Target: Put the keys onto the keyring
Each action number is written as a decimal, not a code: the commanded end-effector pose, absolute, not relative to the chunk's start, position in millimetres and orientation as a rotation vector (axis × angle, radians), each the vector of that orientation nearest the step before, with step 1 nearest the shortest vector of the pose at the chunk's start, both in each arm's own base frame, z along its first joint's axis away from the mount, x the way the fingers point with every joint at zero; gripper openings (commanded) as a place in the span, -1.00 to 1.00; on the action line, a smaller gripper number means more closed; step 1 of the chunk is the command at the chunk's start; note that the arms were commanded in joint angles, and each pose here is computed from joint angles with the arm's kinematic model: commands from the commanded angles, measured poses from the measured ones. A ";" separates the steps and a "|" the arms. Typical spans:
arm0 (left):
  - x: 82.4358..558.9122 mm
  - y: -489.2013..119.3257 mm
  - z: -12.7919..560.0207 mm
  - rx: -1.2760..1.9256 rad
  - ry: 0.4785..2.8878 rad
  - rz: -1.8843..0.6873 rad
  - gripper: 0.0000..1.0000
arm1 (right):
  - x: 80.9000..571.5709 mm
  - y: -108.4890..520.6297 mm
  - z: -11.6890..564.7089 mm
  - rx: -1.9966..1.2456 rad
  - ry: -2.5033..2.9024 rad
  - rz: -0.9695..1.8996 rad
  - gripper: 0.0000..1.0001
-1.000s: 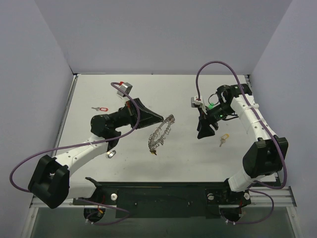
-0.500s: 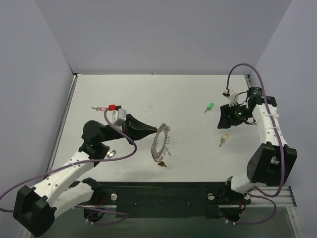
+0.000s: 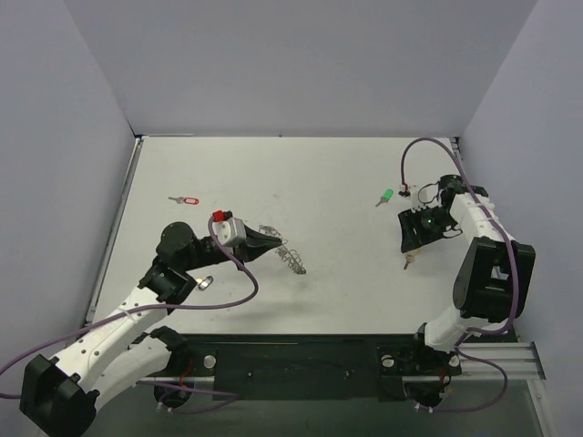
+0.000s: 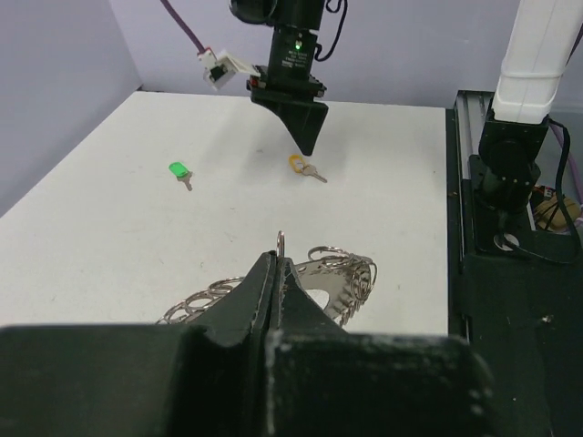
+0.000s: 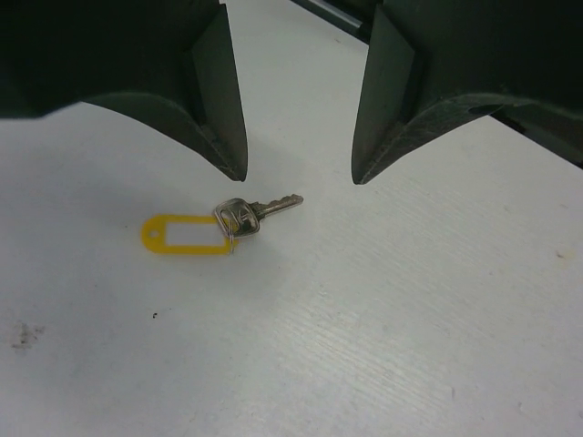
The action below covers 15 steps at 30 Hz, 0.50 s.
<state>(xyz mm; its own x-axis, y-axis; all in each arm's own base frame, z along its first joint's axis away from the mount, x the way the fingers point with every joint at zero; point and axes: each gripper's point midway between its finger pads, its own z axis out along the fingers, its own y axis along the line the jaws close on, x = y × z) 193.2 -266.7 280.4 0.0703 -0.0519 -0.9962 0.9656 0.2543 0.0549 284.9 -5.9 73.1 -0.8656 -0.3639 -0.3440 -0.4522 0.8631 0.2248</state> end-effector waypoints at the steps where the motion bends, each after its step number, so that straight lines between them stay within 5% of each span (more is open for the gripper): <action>1: 188.7 -267.0 295.0 1.039 1.138 -0.951 -1.00 | 284.7 -20.5 54.0 -0.812 2.705 0.301 -0.11; 15: 184.9 -269.4 292.2 1.061 1.134 -0.959 -1.00 | 292.7 -31.4 30.8 -0.748 2.733 0.226 -0.38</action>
